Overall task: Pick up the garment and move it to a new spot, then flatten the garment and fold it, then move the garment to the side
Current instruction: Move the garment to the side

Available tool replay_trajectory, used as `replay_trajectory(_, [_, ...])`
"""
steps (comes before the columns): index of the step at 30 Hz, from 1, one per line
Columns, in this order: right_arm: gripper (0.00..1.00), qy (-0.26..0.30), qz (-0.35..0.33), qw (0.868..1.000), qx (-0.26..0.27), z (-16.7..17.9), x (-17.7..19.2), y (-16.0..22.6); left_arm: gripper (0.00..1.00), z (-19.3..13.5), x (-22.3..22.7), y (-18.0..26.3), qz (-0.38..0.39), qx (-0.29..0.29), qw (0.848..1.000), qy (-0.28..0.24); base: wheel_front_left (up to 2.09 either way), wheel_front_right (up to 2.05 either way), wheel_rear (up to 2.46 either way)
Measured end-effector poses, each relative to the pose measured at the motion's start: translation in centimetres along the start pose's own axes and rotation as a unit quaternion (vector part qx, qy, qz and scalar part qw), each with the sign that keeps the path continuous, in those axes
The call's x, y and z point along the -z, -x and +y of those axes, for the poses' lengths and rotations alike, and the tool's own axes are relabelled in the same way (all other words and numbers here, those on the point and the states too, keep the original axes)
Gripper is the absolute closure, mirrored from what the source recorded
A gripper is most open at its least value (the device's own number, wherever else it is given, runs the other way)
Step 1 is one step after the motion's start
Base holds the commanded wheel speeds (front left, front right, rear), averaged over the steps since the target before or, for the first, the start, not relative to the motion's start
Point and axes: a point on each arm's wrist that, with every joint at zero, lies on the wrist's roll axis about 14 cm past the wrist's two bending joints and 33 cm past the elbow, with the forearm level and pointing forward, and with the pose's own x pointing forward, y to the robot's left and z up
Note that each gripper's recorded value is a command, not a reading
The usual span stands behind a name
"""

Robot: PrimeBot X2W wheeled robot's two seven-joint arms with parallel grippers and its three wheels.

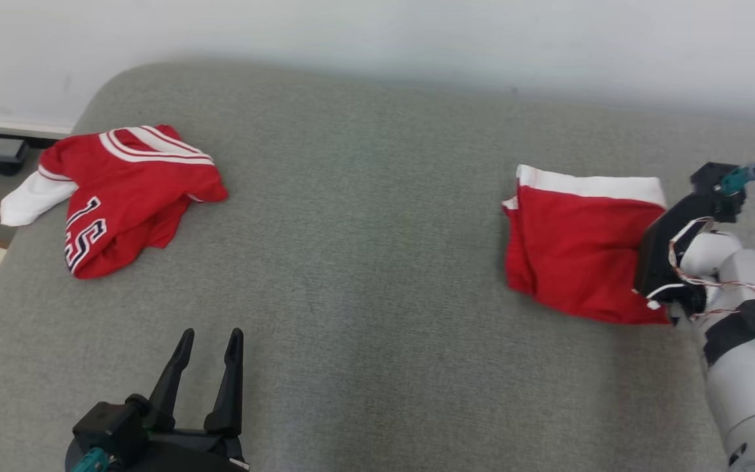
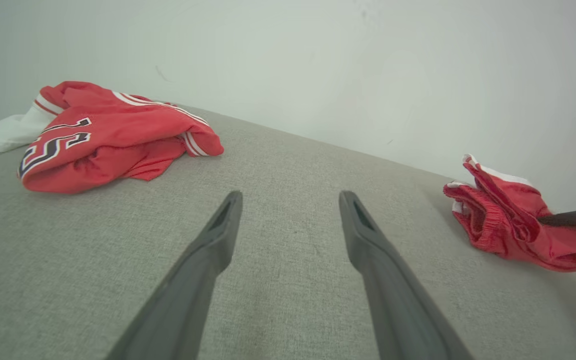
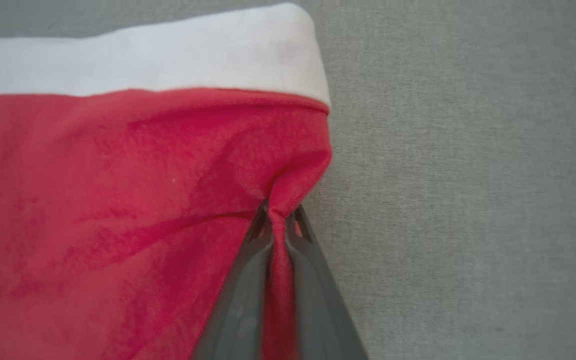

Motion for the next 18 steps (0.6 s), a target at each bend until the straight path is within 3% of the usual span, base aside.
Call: replay_trajectory(18, [1.0,0.011,0.053,0.99,0.13,-12.9,2.1,3.7,0.0,-2.8,1.4,-2.8,0.016,0.054,0.998,-0.004,0.0,0.0,0.0])
